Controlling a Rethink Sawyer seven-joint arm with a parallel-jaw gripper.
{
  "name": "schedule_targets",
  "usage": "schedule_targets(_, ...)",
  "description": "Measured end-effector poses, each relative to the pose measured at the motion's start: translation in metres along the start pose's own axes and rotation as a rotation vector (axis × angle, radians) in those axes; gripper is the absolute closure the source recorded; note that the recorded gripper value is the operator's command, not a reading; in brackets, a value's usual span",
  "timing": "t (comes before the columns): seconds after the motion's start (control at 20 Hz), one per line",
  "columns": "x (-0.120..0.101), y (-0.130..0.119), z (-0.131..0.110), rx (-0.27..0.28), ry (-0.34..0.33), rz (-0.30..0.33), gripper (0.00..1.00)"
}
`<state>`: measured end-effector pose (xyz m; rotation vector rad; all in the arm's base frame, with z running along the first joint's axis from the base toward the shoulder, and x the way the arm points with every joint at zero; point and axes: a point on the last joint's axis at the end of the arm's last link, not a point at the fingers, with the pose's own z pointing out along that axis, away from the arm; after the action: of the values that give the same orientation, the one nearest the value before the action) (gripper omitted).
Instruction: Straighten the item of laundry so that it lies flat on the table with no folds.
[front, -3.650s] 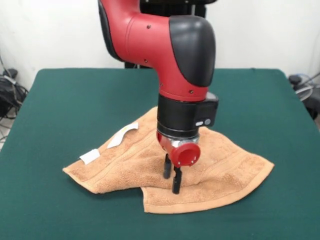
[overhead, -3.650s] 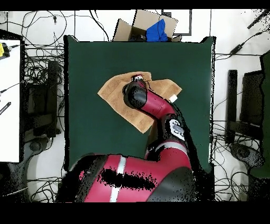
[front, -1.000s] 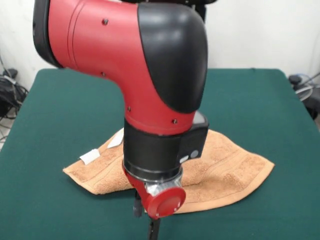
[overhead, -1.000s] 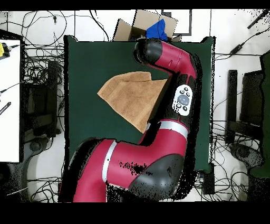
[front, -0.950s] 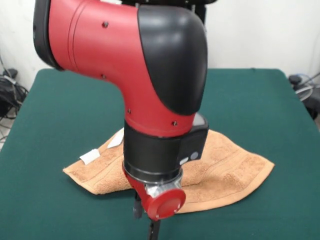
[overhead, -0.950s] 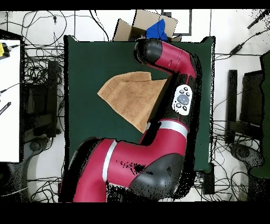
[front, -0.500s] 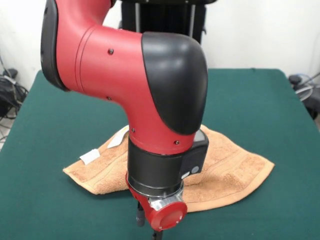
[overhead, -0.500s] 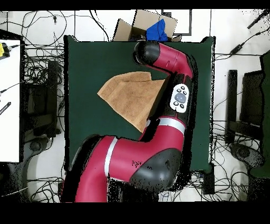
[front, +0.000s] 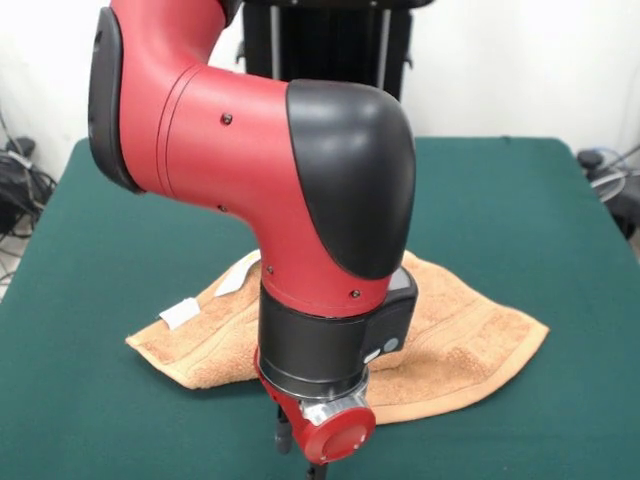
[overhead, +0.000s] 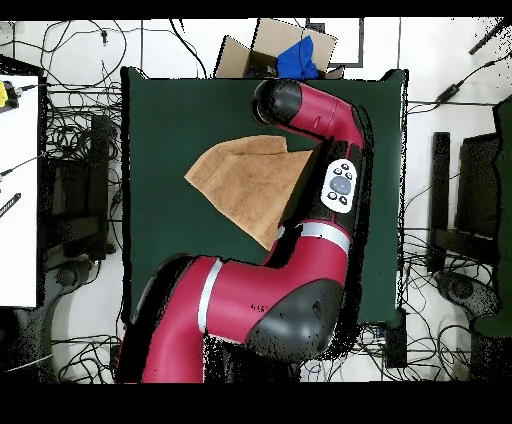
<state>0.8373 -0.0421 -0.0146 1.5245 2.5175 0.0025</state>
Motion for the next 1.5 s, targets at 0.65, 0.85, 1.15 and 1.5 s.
schedule_targets(0.65,-0.013,-0.001,-0.040,-0.006,-0.013,0.017,0.00)
schedule_targets(0.85,-0.014,-0.004,-0.047,-0.002,-0.013,0.022,0.00)
schedule_targets(1.15,-0.014,-0.006,-0.051,0.001,-0.014,0.022,0.00)
schedule_targets(1.5,-0.013,-0.007,-0.049,0.009,-0.021,0.007,0.00)
